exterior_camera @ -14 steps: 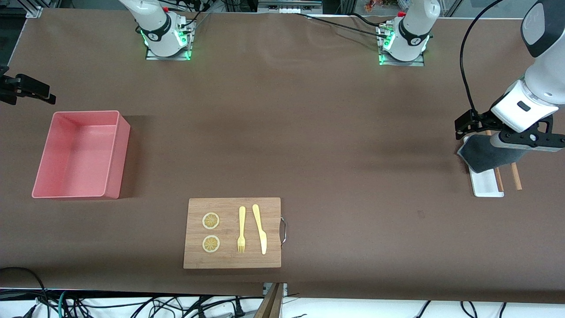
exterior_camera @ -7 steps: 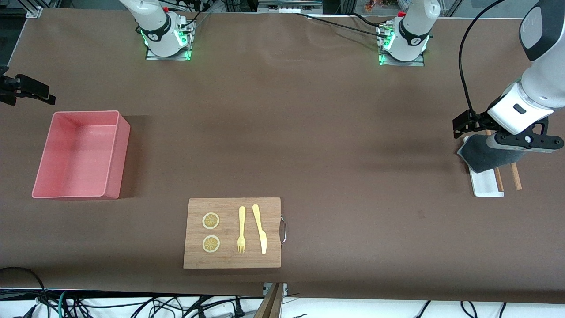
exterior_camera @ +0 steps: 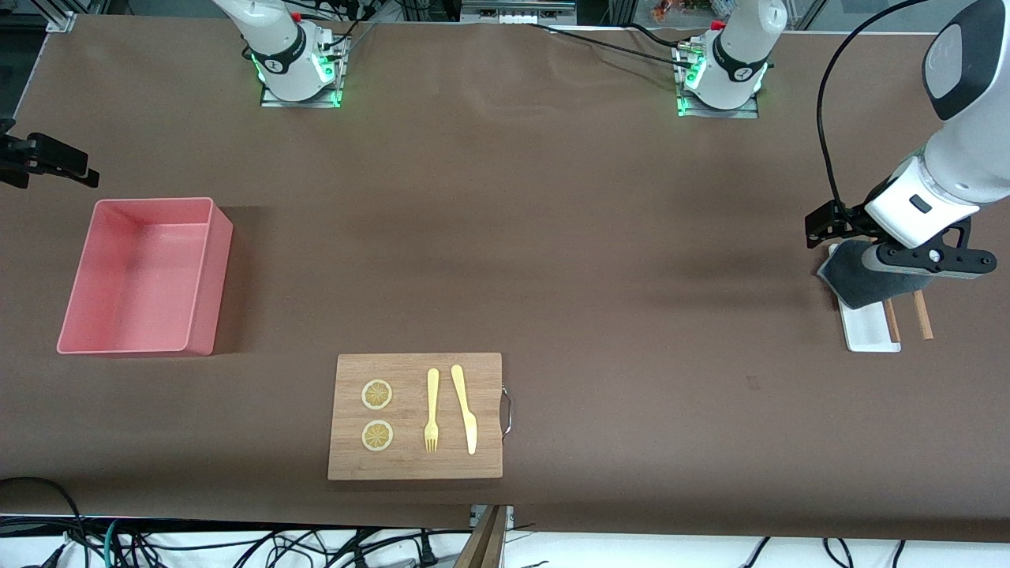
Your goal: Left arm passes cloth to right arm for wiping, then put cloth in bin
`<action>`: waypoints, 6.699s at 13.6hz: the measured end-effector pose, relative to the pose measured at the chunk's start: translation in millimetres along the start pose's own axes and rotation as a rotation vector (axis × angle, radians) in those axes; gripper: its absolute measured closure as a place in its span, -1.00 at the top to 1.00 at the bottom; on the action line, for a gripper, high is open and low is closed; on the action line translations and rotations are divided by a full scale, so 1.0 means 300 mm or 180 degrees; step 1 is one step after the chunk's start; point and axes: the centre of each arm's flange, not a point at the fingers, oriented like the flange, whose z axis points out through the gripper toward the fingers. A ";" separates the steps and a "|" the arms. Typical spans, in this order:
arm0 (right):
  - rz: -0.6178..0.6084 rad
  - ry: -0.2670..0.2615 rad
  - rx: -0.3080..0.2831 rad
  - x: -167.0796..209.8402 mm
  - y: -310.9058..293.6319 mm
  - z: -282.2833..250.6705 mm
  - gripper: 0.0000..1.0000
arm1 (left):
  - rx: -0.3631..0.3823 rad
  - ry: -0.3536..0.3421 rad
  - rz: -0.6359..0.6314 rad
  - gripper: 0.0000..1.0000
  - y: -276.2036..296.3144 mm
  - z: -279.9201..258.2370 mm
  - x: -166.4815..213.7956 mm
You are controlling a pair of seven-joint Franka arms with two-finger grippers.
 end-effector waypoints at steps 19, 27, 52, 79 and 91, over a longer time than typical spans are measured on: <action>0.0004 0.0000 0.0000 0.000 0.003 0.000 1.00 | -0.0147 -0.1103 -0.0221 1.00 -0.259 0.279 -0.053; 0.0004 0.0000 0.0000 0.000 0.002 0.000 1.00 | -0.0356 -0.0945 0.0972 1.00 -0.800 0.324 -0.174; -0.0009 -0.0008 0.0000 0.008 -0.004 0.009 1.00 | -0.1428 0.0602 0.2758 0.89 -1.479 0.996 -0.408; 0.0215 -0.0283 0.0011 0.264 -0.332 0.377 1.00 | -0.2852 0.1089 0.3854 -0.96 -0.117 0.472 0.267; 0.1593 -0.0248 0.1037 0.425 -0.712 0.612 1.00 | -0.3313 0.2497 0.3226 -0.96 1.149 0.181 0.283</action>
